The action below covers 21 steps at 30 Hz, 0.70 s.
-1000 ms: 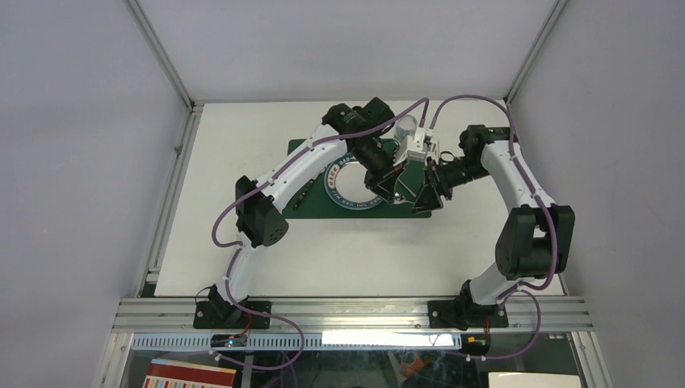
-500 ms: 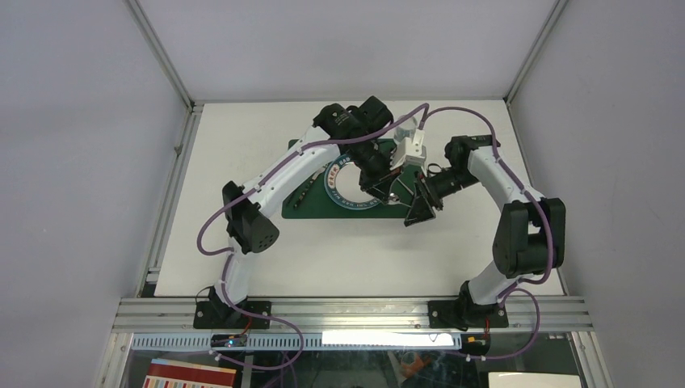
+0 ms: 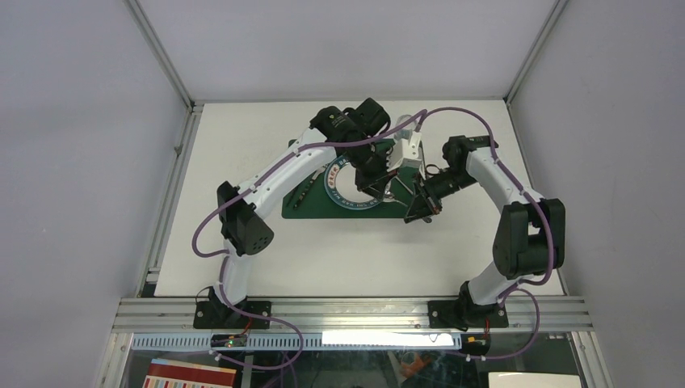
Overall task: Set the dinner table for one person
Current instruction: Adjust the spoon at the center of the board.
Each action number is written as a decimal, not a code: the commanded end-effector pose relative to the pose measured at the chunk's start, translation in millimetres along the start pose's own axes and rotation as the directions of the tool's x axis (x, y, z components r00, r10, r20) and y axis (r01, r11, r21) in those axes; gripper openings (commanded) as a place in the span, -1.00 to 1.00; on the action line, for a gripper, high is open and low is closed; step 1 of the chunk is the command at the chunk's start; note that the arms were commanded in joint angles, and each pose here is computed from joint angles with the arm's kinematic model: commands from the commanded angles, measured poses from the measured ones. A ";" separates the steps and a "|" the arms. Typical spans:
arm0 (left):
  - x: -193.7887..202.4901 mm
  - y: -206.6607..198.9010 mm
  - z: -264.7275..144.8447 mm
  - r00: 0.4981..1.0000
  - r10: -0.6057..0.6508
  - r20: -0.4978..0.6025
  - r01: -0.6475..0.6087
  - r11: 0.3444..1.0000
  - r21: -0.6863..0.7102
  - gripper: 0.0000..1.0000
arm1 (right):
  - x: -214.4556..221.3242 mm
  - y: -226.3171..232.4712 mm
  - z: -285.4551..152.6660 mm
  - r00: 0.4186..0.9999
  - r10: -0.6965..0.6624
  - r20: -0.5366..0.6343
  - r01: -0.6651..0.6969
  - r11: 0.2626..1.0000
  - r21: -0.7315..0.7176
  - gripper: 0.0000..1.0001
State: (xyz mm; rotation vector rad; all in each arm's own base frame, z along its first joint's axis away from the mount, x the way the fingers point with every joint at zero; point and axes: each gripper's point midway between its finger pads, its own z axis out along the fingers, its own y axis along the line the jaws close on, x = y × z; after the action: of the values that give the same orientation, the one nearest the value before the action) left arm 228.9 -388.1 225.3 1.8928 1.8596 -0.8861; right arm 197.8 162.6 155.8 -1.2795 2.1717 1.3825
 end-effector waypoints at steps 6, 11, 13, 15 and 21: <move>-18.4 48.5 -22.1 0.999 0.006 0.039 0.005 0.963 -0.271 -0.10 | 0.0 10.0 -14.6 0.998 0.054 -0.030 -0.050 0.990 0.134 -1.00; -30.9 57.5 -36.1 0.994 0.010 0.111 0.023 0.954 -0.298 0.48 | 0.6 -14.3 -32.6 1.000 0.020 -0.023 -0.010 0.922 0.387 -1.00; -32.7 59.8 -40.4 0.992 0.016 0.125 0.022 0.954 -0.300 0.45 | 2.4 -25.1 -39.4 0.999 0.035 -0.025 -0.019 0.886 0.463 -1.00; -31.8 64.6 -43.2 0.992 0.003 0.128 0.038 0.948 -0.316 0.46 | 8.4 -43.9 -49.3 0.997 0.069 -0.024 -0.043 0.819 0.573 -1.00; -30.6 65.9 -84.5 0.983 -0.022 0.182 0.089 0.926 -0.368 0.15 | 41.5 -96.3 -84.4 0.979 0.181 -0.095 -0.028 0.579 0.815 -1.00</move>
State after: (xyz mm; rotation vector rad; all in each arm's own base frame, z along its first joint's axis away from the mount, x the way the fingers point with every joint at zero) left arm 301.6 -381.6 228.1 1.6345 1.9372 -0.6559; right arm 229.3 96.6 127.7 -1.0409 2.4806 0.5500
